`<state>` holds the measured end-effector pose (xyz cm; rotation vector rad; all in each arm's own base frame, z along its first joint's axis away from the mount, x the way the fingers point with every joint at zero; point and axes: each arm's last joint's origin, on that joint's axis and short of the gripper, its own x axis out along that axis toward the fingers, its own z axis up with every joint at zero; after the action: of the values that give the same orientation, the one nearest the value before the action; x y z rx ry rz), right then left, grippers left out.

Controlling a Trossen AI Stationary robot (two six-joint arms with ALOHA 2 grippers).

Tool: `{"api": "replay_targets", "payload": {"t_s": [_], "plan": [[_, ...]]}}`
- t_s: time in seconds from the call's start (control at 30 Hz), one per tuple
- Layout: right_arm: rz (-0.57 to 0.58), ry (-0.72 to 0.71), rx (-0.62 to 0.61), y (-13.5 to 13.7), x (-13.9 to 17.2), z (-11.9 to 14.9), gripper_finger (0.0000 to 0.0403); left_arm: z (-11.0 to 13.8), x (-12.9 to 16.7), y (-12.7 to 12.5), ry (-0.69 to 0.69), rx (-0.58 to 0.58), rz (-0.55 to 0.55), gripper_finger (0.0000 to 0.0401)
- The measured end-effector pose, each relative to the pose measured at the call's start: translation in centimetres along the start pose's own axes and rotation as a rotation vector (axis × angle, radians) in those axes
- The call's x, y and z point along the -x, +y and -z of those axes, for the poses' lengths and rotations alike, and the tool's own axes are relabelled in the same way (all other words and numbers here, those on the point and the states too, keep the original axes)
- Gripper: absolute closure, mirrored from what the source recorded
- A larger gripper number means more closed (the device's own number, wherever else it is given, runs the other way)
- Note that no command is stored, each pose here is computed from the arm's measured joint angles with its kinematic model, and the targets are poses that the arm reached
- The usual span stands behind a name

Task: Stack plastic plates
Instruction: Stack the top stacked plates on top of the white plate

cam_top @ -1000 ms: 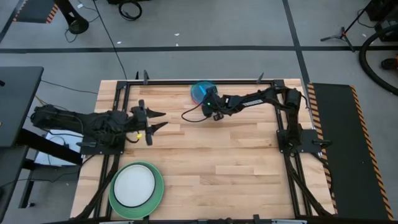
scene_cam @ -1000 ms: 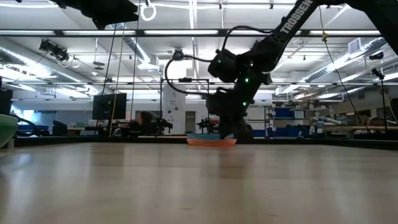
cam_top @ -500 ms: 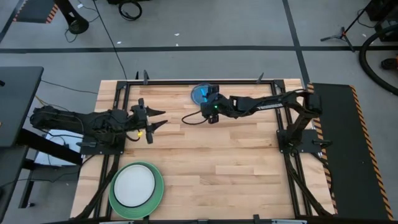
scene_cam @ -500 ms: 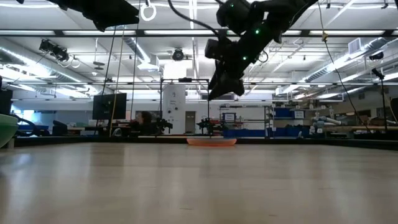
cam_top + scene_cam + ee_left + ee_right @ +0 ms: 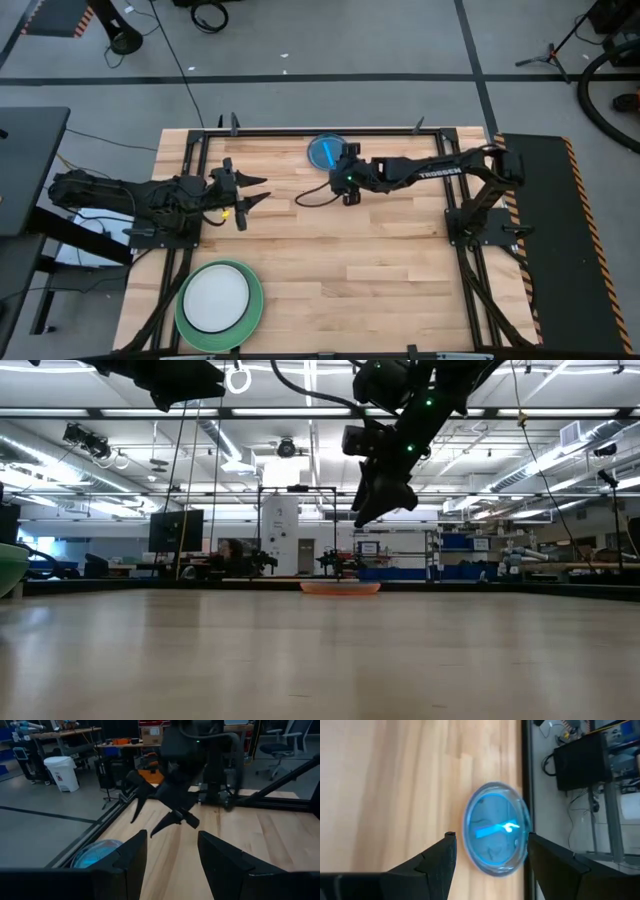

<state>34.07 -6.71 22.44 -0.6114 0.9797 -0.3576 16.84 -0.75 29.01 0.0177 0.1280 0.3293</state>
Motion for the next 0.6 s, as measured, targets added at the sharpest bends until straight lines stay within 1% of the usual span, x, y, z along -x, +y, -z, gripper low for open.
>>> {"api": "replay_targets", "payload": {"t_s": [0.27,0.37,0.5,0.6], "plan": [[-0.035,-0.042,-0.021,2.0,1.2,-1.1,0.0162,0.0,0.0,0.0,0.002,-0.007,-0.001,0.0220],[-0.048,-0.062,-0.032,2.8,1.8,-1.6,0.0164,0.0,-0.2,0.3,-0.001,-0.002,-0.023,0.0220],[-0.048,-0.096,-0.035,3.1,3.0,-2.0,0.0169,0.6,-1.5,0.8,0.041,-0.012,-0.086,0.0220],[-0.044,-0.129,-0.081,2.8,4.2,-2.2,0.0176,1.2,-3.0,1.2,0.076,-0.023,-0.132,0.0220]]}}
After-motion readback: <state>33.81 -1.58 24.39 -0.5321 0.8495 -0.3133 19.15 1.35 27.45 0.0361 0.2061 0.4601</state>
